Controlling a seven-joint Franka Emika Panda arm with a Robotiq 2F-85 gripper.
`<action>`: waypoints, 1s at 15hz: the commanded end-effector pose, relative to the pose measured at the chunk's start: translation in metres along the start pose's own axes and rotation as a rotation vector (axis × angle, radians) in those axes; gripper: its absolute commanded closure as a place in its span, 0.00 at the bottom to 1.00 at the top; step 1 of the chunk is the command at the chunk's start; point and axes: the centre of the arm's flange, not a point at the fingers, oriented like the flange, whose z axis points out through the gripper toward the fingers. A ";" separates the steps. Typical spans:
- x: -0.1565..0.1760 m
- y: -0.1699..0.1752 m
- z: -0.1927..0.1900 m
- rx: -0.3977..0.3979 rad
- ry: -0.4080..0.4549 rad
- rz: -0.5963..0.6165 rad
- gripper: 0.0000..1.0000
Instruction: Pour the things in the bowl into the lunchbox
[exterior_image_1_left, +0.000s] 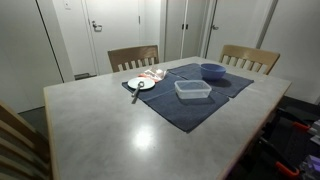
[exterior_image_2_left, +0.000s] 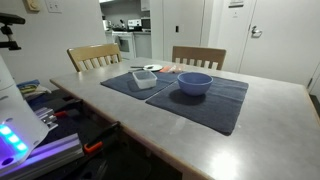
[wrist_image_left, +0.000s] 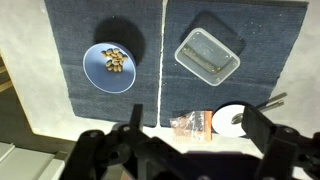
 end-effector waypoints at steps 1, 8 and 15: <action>0.009 0.031 0.030 -0.011 -0.039 0.055 0.00; 0.001 0.035 0.037 0.003 -0.083 0.079 0.00; 0.002 0.087 0.054 -0.043 -0.091 0.212 0.00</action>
